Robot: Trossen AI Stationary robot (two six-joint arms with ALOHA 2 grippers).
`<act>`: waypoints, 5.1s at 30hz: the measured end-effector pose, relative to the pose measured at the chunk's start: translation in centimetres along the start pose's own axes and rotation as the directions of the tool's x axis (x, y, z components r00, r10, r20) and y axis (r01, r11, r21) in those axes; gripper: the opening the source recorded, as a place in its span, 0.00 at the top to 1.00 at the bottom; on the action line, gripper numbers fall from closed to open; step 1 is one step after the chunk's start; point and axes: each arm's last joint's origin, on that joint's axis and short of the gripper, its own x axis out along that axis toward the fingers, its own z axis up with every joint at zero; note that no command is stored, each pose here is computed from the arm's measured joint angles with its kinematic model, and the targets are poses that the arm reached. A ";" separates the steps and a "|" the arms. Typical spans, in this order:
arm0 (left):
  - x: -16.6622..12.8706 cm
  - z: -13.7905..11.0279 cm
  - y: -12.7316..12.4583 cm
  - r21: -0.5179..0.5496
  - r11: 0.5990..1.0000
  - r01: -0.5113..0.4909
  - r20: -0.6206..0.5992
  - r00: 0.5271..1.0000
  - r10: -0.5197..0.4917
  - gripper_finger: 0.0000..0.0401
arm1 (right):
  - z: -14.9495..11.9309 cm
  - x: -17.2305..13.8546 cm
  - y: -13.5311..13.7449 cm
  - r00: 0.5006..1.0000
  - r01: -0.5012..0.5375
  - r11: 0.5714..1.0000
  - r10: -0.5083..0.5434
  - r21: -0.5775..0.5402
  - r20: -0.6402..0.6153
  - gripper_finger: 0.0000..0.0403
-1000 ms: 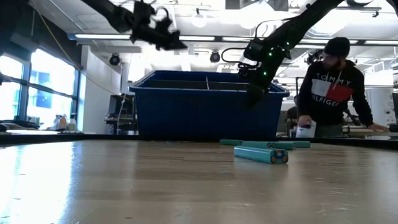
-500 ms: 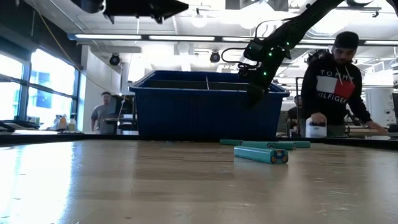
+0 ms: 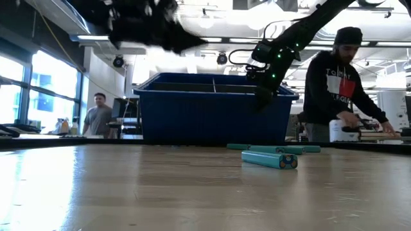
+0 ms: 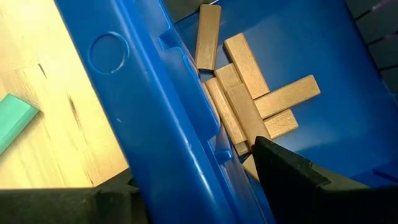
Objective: Sort blocks
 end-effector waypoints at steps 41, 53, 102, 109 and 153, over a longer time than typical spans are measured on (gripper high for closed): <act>-2.7 -1.4 5.7 -0.044 0.970 -0.239 -0.020 0.971 0.239 0.65 | 0.1 0.0 -0.1 1.000 0.003 1.000 -0.003 0.001 0.014 0.52; 7.5 -8.4 3.6 -0.223 0.955 -0.196 -0.078 0.980 0.183 0.65 | 0.1 0.0 -0.1 1.000 0.003 1.000 -0.003 0.001 0.015 0.52; 19.0 -11.2 1.3 -0.058 0.939 -0.338 -0.783 0.599 0.167 0.70 | 0.2 0.0 -0.1 1.000 0.005 1.000 -0.005 0.002 0.018 0.52; 18.1 -9.2 -0.3 -0.130 0.984 -0.121 -0.792 0.610 -0.030 0.70 | 0.2 0.0 -0.1 1.000 0.005 1.000 -0.005 0.002 0.019 0.52; 17.3 -9.1 -2.1 -0.404 0.494 -0.770 -0.876 0.482 0.035 0.62 | 0.3 0.0 0.2 0.993 -0.094 0.996 0.094 0.001 0.072 0.52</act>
